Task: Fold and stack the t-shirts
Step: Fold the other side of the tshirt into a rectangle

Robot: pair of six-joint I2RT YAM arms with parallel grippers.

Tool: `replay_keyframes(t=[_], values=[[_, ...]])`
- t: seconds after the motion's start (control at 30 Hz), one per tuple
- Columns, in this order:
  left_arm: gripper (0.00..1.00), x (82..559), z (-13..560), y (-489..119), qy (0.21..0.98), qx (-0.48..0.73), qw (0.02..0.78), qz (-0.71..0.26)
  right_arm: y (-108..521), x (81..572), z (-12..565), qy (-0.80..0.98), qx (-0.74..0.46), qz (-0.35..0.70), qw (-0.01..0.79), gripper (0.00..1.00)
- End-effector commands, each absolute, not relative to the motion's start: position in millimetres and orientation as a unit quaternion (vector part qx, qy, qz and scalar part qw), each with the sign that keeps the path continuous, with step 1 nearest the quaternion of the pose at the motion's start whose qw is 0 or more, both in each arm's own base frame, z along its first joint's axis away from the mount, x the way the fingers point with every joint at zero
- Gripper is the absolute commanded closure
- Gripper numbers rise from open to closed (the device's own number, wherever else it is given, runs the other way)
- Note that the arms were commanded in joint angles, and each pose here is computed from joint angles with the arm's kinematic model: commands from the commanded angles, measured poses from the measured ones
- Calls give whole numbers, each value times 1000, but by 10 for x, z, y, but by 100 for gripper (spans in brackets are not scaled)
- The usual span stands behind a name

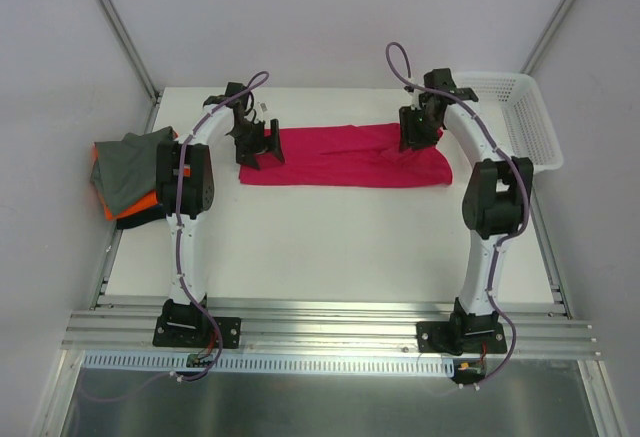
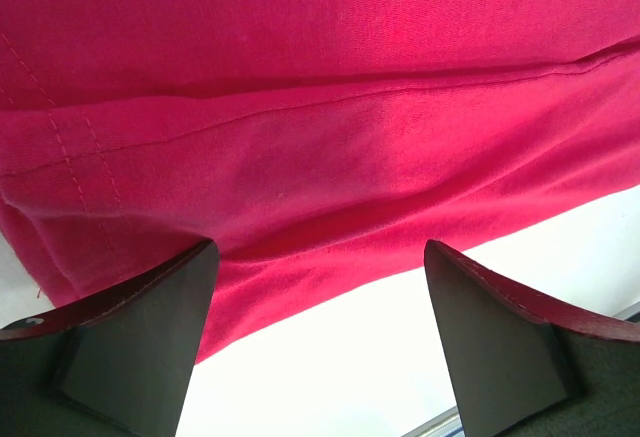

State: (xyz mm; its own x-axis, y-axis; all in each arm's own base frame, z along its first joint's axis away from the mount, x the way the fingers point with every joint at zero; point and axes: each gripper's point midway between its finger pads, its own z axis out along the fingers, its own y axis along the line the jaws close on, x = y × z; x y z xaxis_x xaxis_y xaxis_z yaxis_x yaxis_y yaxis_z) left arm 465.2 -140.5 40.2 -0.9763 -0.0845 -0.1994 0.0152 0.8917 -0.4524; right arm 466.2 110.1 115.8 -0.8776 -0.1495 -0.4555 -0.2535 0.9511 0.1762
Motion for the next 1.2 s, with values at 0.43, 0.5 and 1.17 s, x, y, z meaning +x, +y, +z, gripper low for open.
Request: replay_keyframes(t=[0.43,0.5,1.17], values=[[13,4609,457,-1318,973,-9,113,-202,894,4655,573,978,-91,102,158,55],[13,4614,457,-1324,972,-8,114,-203,892,4682,524,978,-90,101,156,55],[13,4548,395,-1309,977,5,108,-185,1119,5441,847,956,-47,140,254,53]])
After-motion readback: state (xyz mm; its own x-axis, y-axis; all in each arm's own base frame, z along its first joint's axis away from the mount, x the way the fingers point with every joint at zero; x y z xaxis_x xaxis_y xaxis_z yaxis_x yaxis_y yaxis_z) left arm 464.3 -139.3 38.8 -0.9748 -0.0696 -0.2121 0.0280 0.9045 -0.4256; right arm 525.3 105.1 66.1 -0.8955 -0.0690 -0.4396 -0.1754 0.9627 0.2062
